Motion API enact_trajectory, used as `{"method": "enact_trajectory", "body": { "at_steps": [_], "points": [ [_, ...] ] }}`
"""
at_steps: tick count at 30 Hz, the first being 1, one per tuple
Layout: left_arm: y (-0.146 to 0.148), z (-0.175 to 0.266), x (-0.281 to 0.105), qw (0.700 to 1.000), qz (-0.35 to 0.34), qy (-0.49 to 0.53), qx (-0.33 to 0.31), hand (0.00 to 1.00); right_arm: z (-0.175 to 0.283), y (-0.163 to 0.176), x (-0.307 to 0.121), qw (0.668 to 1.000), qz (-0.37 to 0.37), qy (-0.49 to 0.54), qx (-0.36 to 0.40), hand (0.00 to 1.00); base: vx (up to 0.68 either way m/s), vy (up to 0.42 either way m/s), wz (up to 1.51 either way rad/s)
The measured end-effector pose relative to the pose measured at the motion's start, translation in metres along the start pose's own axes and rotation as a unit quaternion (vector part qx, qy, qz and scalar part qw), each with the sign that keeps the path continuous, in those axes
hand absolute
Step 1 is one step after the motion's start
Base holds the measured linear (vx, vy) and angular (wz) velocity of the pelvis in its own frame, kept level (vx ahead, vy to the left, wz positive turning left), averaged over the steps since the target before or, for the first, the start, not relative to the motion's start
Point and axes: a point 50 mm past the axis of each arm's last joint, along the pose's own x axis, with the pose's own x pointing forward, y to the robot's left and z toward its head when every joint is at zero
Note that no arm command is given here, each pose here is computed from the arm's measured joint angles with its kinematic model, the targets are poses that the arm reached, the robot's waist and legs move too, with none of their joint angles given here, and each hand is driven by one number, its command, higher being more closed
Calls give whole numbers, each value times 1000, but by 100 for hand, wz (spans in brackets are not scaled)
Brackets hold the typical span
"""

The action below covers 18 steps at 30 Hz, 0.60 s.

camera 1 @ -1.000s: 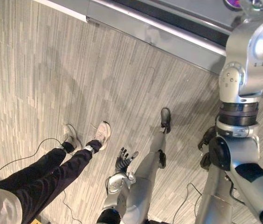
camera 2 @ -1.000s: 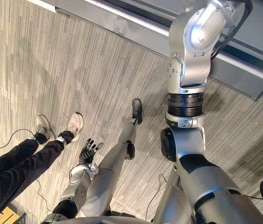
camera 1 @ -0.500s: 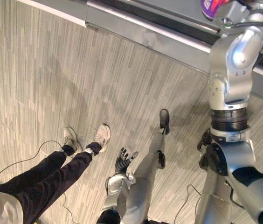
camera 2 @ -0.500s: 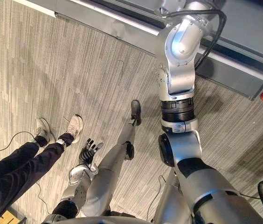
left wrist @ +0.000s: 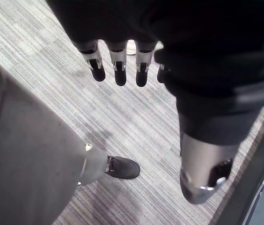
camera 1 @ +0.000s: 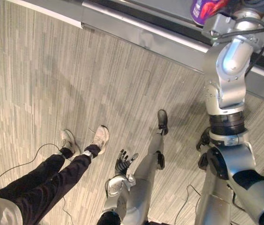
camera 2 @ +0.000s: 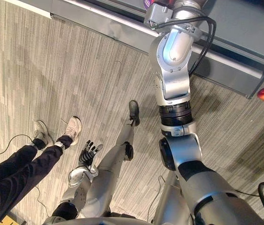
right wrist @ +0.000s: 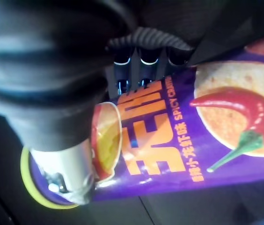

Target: Put the gum and the chips on the shelf.

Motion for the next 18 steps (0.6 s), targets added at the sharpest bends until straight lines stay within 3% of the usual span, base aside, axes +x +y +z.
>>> {"method": "enact_trajectory", "body": {
  "at_steps": [18],
  "points": [
    [0,0,0,1000,1,0,0,0,11,-5,4,996,-31,-41,-71,100,-1,-3,0]
  ]
}}
